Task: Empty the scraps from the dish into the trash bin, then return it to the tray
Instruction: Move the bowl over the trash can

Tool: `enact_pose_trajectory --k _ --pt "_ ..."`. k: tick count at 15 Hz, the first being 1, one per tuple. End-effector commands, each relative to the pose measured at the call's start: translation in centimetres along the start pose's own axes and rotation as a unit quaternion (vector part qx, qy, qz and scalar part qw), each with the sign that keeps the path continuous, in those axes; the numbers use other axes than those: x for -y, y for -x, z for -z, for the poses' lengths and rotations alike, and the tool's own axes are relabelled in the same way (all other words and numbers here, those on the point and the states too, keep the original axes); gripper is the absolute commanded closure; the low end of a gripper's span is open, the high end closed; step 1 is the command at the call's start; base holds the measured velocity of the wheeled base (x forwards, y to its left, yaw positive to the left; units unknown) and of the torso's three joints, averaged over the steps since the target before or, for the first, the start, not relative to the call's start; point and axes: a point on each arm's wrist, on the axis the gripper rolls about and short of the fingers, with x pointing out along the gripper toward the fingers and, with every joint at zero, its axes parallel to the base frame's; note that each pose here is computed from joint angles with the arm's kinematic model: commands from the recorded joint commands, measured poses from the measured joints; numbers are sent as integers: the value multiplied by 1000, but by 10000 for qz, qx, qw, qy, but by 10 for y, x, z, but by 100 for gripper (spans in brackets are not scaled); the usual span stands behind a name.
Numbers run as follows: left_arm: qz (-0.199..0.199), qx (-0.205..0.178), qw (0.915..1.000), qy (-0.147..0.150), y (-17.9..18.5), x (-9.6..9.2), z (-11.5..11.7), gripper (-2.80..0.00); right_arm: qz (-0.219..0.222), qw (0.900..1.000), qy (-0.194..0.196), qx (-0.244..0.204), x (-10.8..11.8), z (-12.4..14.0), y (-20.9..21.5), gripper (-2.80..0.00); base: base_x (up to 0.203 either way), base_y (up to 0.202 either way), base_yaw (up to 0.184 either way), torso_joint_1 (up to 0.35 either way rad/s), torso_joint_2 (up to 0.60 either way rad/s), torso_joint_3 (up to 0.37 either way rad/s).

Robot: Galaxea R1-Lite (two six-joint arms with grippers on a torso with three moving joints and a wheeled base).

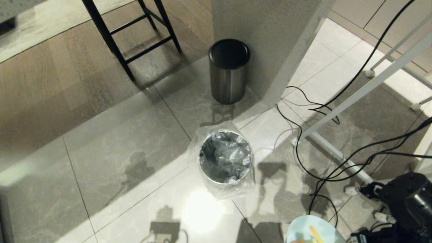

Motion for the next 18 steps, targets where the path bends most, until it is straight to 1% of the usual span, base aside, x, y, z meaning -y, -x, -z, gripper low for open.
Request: enact_pose_trajectory --k 1,10,15,17,18 --pt "1 -4 10000 4 0 0 0 0 2 10000 -22 -3 0 0 0 0 0 0 0 7 3 -202" --pt "-6 -3 10000 4 0 0 0 0 -30 10000 -30 22 0 0 2 0 0 0 0 3 4 -193" --pt "2 -4 10000 -4 0 0 0 0 -5 10000 -54 38 4 3 2 0 0 0 0 1 0 -25" --pt "2 -4 10000 -4 0 0 0 0 21 9998 -172 128 4 -3 2 0 0 0 0 0 0 0" --pt "2 -4 10000 -4 0 0 0 0 54 9995 -242 190 2 -11 1 0 0 0 0 0 0 0"
